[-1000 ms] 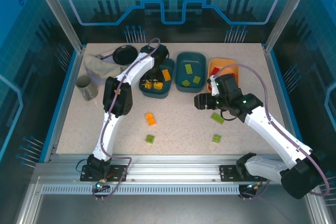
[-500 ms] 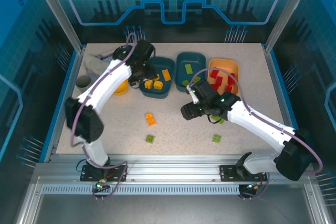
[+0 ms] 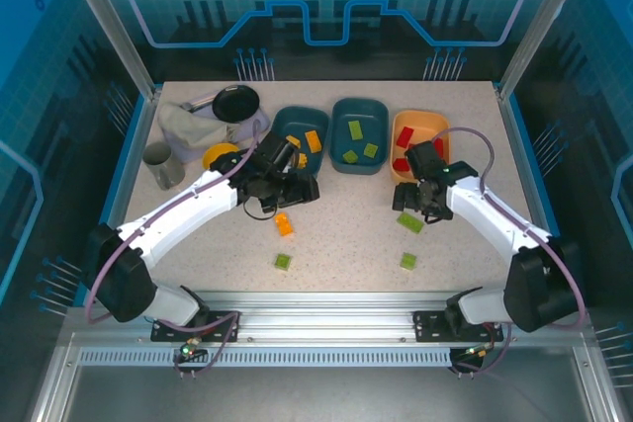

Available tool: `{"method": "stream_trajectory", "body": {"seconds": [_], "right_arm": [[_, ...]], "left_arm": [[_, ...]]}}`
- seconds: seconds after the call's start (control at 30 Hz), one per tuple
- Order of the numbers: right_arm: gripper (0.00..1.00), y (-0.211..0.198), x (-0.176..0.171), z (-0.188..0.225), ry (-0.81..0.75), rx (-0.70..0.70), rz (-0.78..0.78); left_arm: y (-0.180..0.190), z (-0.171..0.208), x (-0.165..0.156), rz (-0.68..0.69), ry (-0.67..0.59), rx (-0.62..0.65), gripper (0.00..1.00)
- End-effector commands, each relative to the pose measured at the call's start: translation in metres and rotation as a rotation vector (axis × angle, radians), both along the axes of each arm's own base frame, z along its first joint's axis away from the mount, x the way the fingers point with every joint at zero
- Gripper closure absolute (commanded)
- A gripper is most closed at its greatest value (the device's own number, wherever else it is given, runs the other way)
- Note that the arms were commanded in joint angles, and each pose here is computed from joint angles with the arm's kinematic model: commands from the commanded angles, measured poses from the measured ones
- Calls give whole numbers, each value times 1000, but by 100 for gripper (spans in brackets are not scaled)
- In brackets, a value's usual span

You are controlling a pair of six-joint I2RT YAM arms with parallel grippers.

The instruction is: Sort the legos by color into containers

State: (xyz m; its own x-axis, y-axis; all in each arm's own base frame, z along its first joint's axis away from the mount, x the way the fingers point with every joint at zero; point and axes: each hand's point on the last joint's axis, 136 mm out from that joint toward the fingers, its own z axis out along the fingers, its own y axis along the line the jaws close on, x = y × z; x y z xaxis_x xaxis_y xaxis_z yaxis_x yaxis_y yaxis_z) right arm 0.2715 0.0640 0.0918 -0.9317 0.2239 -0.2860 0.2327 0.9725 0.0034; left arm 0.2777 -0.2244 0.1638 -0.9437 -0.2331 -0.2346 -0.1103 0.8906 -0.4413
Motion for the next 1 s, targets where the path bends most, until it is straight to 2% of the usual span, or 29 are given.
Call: {"method": "stream_trajectory", "body": {"seconds": [0.0,0.1,0.37,0.5,0.67,0.77,0.97], "right_arm": [[8,0,-5,-15,82,1,36],[6,0,-3,-30,122,-7,74],[7,29,23,-53,125,157,194],[12,35,13,-68,210,199,183],[16,43,-8,-66,238,242,148],[21,48,-22,-64,254,231,154],[36,41,-36,-69,290,85,166]], "left_arm": [[-13,13,4,-14,-35,-69,21],[-15,13,6,-17,-35,-65,21],[-18,12,7,-21,-30,-62,21],[-18,13,8,-24,-31,-53,21],[-15,14,8,-22,-37,-39,21],[-15,13,8,-22,-33,-40,22],[-19,12,11,-26,-34,-49,22]]}}
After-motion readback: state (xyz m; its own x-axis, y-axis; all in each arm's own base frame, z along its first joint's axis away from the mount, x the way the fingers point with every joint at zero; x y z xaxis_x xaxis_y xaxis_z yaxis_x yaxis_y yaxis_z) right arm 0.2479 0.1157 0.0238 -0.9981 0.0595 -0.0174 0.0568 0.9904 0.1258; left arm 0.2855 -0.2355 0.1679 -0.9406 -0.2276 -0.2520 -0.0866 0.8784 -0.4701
